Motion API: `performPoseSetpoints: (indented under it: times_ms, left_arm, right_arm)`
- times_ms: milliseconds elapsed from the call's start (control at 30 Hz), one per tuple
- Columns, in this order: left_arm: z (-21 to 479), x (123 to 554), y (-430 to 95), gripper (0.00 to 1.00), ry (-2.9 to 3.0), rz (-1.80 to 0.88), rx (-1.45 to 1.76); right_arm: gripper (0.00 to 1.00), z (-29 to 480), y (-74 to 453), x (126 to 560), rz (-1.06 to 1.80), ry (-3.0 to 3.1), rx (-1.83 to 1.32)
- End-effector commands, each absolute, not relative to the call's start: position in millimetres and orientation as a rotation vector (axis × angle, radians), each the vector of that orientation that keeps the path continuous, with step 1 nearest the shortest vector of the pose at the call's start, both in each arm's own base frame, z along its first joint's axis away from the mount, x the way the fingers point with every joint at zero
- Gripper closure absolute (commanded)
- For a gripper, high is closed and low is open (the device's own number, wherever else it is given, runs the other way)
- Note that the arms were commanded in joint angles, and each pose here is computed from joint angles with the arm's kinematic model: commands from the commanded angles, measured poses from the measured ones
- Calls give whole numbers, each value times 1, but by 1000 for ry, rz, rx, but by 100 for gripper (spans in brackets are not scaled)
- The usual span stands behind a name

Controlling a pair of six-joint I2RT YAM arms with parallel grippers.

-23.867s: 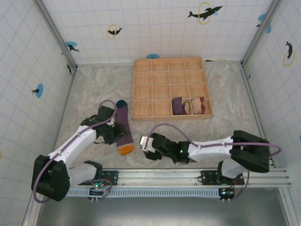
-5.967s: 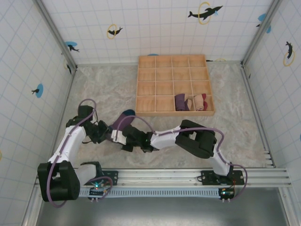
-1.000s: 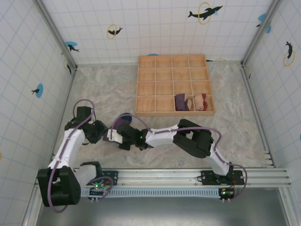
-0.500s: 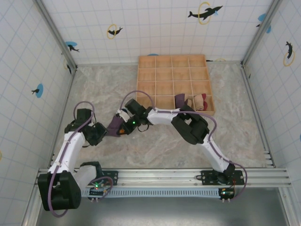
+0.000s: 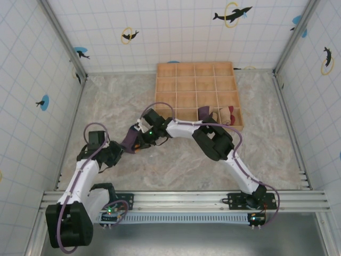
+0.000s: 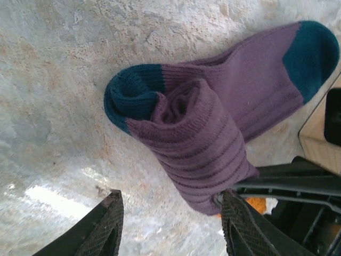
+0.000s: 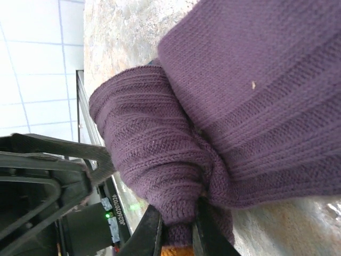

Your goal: Roll the socks

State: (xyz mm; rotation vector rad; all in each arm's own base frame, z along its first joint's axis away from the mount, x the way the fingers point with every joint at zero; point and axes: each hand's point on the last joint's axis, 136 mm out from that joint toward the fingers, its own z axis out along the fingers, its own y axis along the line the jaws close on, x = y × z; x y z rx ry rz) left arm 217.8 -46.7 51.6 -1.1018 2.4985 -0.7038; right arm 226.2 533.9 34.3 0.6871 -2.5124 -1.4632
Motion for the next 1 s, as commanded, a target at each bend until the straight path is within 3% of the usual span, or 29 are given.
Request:
performPoseSetpoints:
  times_ms: [0,500,633,700,800,900,967]
  left_arm:
    - [51,231,-51,50,2414,-794,-1154]
    - [16,225,-42,53,2407,-719,-1229]
    - [7,221,-40,67,2430,-690,-1233]
    - [2,218,-38,74,2454,-657,-1239]
    - [-5,212,-39,85,2521,-625,-1236]
    - [-12,207,-41,100,2585,-615,-1226]
    - [-13,206,-42,100,2606,-612,-1217]
  right_arm:
    - [100,-18,516,218,-1277,-2551,431]
    - [100,-11,519,218,-1393,-2479,317]
    - [100,-11,516,220,-1399,-2480,308]
    - [94,-7,515,223,-1413,-2491,307]
    - [73,-2,512,226,-1418,-2535,343]
    - [65,6,510,231,-1437,-2560,377]
    - [60,15,508,236,-1459,-2586,410]
